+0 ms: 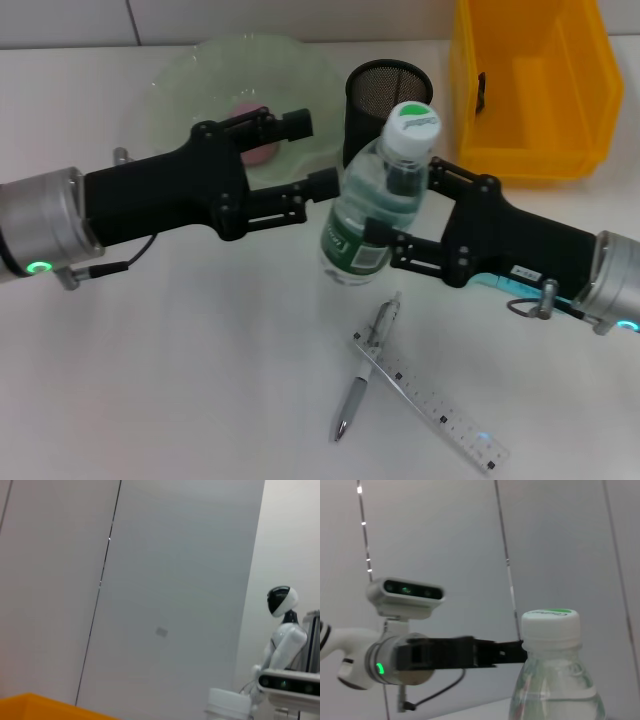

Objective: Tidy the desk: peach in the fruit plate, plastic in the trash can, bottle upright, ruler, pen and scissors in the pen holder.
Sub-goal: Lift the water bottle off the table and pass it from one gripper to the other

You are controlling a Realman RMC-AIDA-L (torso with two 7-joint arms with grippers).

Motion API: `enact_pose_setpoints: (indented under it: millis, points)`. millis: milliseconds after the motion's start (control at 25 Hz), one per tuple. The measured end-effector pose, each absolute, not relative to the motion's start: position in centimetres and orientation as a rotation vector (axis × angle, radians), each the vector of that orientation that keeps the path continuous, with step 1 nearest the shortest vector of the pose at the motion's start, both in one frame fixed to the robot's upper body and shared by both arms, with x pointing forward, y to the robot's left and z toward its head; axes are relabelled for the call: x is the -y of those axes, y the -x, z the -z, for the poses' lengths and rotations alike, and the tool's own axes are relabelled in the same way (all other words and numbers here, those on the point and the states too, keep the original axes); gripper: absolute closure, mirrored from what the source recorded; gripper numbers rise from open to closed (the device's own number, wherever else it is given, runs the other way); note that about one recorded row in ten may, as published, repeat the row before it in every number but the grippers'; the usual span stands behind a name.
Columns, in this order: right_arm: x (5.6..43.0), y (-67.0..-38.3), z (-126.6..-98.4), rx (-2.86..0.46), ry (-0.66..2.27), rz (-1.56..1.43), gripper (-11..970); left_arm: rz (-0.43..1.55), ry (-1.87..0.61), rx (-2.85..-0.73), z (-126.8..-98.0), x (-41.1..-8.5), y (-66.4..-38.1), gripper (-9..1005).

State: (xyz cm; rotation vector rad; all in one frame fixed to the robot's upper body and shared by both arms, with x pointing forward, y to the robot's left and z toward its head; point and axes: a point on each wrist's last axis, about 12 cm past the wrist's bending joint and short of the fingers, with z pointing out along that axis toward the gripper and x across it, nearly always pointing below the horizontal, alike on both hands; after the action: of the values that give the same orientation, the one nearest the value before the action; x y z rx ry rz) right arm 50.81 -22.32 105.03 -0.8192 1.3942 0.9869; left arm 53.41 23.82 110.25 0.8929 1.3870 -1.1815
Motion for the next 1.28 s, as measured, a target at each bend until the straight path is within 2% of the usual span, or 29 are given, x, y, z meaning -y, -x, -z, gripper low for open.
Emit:
enact_pose_setpoints:
  millis: [360,920,1280]
  points:
    - [20.1,-51.6,-105.0,-1.414,0.869,-1.025,218,1.136,-0.941,-1.409,-109.5,-21.8,-54.4,327]
    - [18.8,-52.1,-104.7,-1.435,0.887,-1.015,228,1.12,-0.927,-1.401,-109.3,-21.8,-54.5,335]
    - [18.8,-52.1,-104.7,-1.438,0.889,-1.008,235,1.109,-0.912,-1.4,-109.3,-21.7,-54.6,480]
